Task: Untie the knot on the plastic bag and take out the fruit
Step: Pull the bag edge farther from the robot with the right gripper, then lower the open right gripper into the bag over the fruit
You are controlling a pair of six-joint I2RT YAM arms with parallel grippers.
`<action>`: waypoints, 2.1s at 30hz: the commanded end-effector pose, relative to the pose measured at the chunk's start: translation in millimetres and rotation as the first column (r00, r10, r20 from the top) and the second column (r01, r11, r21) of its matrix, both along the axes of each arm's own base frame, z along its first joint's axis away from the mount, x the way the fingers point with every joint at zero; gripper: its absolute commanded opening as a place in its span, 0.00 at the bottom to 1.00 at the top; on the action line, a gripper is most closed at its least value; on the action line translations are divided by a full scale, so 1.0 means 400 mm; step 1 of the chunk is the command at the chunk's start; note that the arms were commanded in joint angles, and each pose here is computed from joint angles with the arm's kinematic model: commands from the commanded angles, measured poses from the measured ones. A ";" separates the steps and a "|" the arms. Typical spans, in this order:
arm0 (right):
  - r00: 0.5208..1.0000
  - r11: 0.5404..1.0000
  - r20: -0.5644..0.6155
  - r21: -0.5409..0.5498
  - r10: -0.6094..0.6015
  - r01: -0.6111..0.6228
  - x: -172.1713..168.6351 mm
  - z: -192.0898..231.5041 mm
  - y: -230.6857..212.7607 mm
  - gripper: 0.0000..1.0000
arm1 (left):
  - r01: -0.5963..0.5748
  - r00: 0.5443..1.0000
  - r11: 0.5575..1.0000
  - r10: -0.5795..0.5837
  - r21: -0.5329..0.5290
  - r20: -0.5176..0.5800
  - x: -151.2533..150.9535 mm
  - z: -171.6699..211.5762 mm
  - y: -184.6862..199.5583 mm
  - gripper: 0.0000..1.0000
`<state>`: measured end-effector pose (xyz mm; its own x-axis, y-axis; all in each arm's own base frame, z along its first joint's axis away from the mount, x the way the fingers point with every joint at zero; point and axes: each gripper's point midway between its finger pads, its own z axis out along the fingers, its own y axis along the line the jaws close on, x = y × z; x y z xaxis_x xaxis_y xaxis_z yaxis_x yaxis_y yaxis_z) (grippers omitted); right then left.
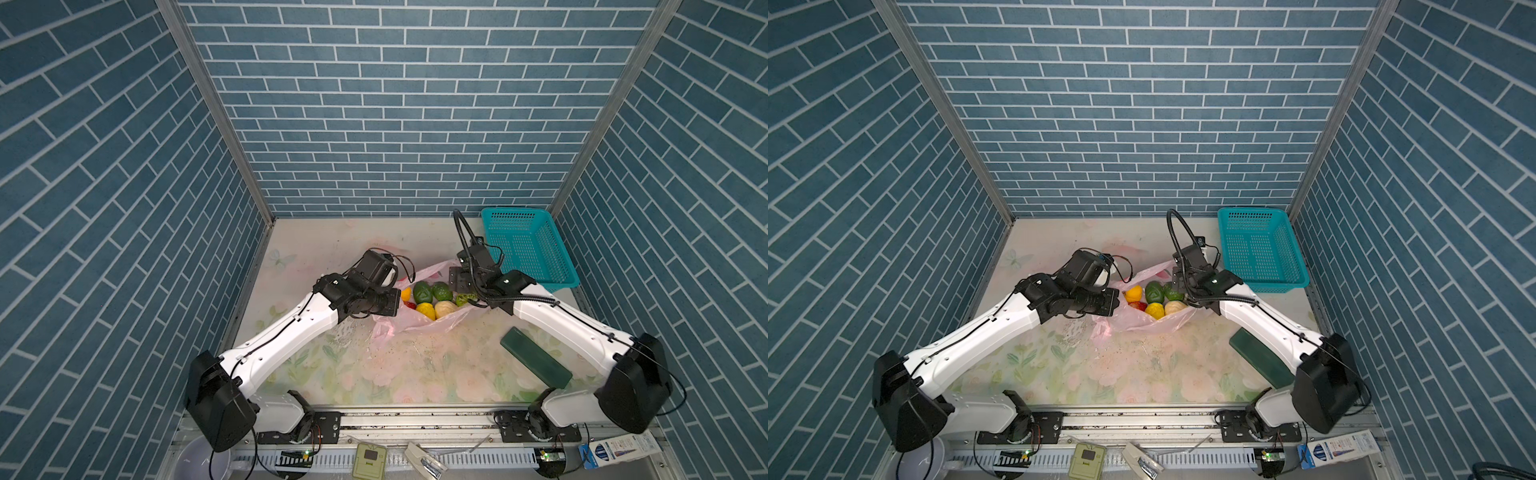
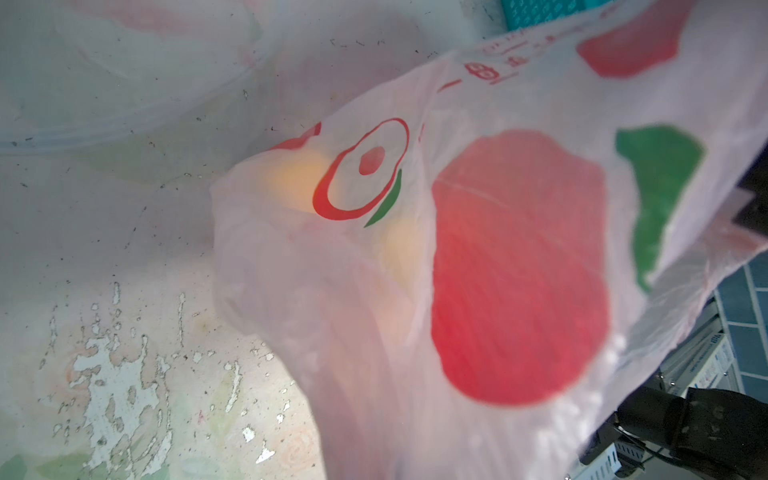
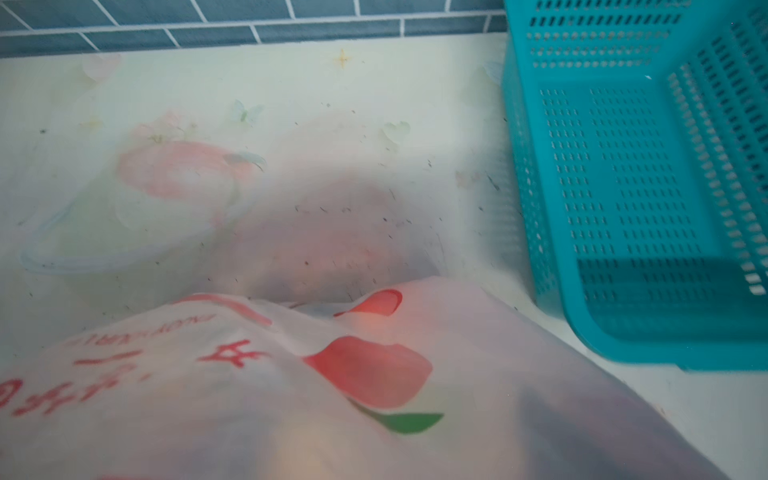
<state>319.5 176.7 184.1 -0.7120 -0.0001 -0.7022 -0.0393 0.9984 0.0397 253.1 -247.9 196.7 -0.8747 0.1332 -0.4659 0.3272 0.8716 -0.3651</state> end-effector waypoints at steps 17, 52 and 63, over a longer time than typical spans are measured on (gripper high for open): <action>0.937 0.952 -0.194 0.156 0.292 -0.264 -0.216 -0.037 0.185 0.92 | 0.049 0.996 0.999 -0.049 0.001 -0.069 -0.050 -0.021 -0.036 0.00; 0.908 0.891 -0.163 0.322 0.387 -0.322 -0.235 -0.142 0.322 0.93 | 0.081 0.993 0.997 -0.080 0.015 -0.083 -0.082 -0.012 -0.028 0.00; 0.957 0.927 -0.095 0.292 0.273 -0.236 -0.077 -0.104 0.317 0.93 | 0.143 0.982 0.981 -0.124 0.131 -0.140 -0.137 -0.059 0.006 0.00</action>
<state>272.2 299.4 125.7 -0.8309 -0.0451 -0.5546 -0.2702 0.9040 0.3313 210.1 -260.4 184.0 -0.8917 0.2700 -0.3633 0.3964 0.8534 -0.3385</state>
